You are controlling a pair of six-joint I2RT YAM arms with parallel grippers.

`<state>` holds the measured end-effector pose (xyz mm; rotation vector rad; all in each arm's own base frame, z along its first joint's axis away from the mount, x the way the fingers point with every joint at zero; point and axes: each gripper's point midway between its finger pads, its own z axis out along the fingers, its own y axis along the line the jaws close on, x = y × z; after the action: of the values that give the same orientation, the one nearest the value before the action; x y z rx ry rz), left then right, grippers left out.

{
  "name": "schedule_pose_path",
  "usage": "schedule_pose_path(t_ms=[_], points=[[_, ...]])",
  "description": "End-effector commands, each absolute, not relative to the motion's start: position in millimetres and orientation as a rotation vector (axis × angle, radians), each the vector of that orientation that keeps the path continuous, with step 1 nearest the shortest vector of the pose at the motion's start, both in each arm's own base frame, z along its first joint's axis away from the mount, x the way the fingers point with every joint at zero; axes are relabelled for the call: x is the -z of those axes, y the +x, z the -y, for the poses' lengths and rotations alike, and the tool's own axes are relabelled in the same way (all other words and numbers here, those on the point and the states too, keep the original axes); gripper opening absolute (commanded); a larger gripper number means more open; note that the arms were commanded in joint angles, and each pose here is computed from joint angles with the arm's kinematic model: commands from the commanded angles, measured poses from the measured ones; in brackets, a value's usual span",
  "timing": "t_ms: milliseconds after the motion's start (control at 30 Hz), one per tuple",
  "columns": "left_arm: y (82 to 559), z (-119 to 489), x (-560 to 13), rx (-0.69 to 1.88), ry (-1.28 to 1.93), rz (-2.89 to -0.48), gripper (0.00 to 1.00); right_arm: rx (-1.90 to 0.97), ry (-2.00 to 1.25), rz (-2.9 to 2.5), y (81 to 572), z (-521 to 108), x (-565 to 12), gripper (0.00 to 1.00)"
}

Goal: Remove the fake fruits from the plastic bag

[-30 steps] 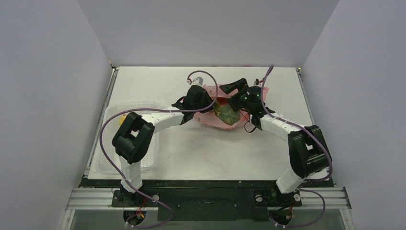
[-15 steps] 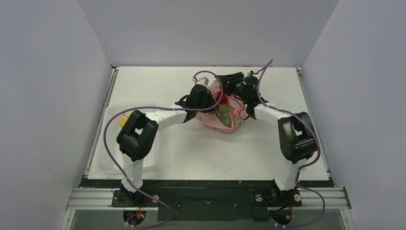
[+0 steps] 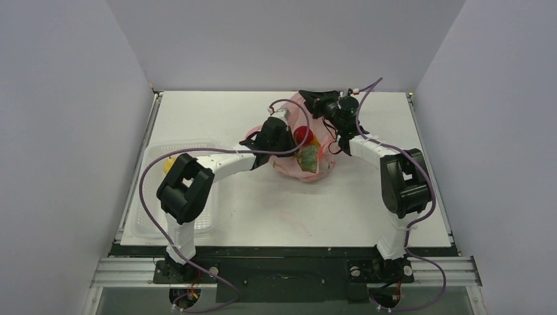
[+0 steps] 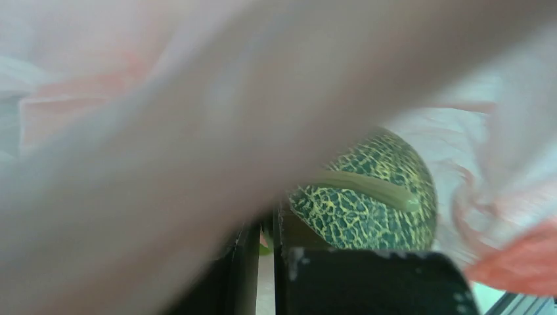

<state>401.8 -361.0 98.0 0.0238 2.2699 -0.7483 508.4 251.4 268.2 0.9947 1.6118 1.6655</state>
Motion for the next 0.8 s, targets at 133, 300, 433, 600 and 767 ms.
schedule_pose_path(t_ms=[133,300,433,600,767], points=[[394.4,378.9,-166.6,0.866,0.163,-2.107,0.0,-1.634,0.878,-1.572,526.9,-250.8,-297.8,0.04],[397.8,389.5,-158.4,0.692,0.3,-2.168,0.0,-1.584,0.748,-1.645,521.3,-245.0,-284.5,0.26],[400.3,389.7,-151.7,0.659,0.256,-2.193,0.0,-1.486,0.595,-1.786,503.4,-236.6,-278.4,0.41],[413.8,383.5,-192.0,0.741,0.204,-1.996,0.0,-1.251,0.477,-1.849,472.0,-202.6,-272.7,0.6],[418.4,386.2,-234.4,0.774,0.215,-1.921,0.0,-1.093,0.301,-2.006,440.3,-195.9,-234.9,0.62]])
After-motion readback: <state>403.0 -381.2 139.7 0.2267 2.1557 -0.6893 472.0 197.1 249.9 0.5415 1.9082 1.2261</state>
